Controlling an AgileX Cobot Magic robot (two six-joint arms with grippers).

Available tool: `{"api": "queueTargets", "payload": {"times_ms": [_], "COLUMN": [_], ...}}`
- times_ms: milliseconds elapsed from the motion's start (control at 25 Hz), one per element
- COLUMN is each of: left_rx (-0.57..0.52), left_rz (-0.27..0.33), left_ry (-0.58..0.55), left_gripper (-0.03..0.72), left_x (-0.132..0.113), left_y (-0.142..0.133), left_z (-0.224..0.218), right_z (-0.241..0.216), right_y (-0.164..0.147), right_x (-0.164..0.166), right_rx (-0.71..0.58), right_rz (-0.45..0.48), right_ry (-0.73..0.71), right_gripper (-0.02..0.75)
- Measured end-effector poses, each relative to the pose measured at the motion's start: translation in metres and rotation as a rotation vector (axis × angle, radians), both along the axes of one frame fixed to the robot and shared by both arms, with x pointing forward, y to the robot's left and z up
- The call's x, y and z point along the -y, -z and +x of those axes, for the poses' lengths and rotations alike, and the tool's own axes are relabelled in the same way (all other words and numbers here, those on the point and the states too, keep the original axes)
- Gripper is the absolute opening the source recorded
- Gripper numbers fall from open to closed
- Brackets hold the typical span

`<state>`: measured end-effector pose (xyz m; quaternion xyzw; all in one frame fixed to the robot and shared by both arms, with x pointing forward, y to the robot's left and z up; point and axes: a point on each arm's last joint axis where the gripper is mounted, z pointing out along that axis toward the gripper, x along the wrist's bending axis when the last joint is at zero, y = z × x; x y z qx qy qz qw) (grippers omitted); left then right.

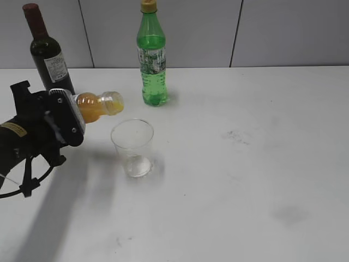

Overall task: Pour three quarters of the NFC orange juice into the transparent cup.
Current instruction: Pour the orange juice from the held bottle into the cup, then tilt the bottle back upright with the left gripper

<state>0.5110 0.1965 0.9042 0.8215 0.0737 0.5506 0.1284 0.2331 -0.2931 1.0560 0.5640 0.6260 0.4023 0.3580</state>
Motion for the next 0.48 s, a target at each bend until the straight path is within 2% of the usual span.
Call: {"api": "queueTargets", "payload": {"times_ms": [480], "left_rx": [0.058], "left_rz": [0.134], "left_ry": [0.037], "left_gripper": [0.479], "left_x": [-0.001], "left_y": [-0.0034], "left_z": [0.0014], "right_z": [0.0], "right_y": [0.0], "right_x": [0.0], "right_rx": [0.0], "right_rz": [-0.001], "right_ry": [0.0], "right_gripper": [0.591]}}
